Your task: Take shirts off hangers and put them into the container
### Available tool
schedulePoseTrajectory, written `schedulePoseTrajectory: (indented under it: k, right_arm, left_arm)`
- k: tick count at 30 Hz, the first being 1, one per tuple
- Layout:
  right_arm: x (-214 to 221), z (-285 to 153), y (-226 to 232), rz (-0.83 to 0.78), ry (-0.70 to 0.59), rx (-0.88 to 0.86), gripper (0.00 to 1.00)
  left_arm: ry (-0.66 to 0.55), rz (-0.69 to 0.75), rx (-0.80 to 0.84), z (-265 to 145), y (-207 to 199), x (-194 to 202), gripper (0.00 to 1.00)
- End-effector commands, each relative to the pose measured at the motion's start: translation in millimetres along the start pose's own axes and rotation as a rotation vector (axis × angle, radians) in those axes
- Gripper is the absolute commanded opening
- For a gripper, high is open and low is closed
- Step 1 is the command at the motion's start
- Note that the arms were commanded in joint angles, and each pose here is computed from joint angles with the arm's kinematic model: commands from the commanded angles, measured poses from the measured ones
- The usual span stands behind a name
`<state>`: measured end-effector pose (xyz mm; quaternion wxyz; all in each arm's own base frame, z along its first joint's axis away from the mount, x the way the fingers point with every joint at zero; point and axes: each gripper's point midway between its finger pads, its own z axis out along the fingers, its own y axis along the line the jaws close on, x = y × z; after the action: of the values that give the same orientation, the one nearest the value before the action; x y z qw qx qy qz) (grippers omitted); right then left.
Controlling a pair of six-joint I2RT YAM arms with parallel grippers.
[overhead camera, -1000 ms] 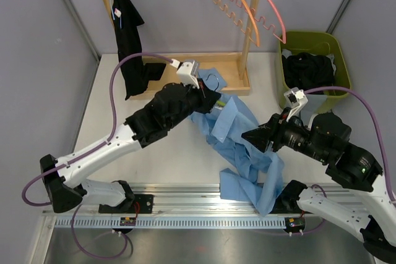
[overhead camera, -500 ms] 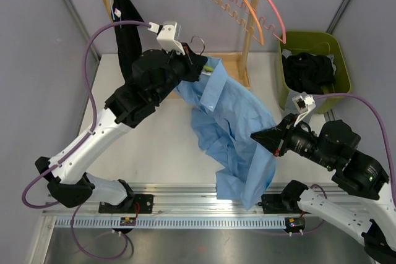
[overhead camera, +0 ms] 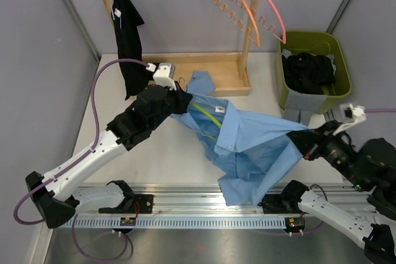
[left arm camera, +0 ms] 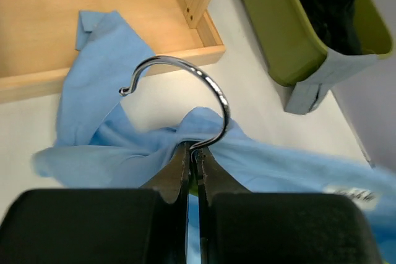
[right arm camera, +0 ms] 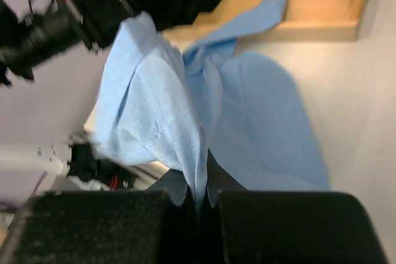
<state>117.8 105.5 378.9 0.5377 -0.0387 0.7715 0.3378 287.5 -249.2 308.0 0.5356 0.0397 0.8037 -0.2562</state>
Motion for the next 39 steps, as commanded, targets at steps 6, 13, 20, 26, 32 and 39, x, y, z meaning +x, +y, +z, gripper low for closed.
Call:
schedulePoseTrajectory:
  k: [6,13,20,26,32,39]
  right_arm:
    - [-73.6,-83.1,-69.0,0.172,-0.488,0.266,0.0]
    - [-14.4,7.0,-65.1,0.168,-0.299,0.273,0.0]
    - [63.0,119.6,-40.3,0.111,-0.03,0.173,0.0]
    - [109.2,164.3,-39.0,0.106,0.107,0.159,0.0]
    - [144.6,181.4,-41.3,0.114,0.189,0.152,0.0]
    - [155.3,171.6,-54.7,0.098,0.198,0.209,0.0]
  left_arm:
    - [-0.098,0.039,-0.177,-30.3,61.9,-7.9,0.0]
    - [-0.113,-0.058,-0.035,-48.5,34.1,-19.2,0.0]
    - [-0.089,-0.211,0.236,-75.1,-24.0,-35.0,0.0]
    - [-0.152,-0.286,0.362,-105.1,-44.7,-58.0,0.0]
    - [-0.374,-0.408,0.343,-128.0,-23.5,-88.4,0.0]
    - [-0.482,-0.406,0.202,-135.6,3.0,-111.4,0.0]
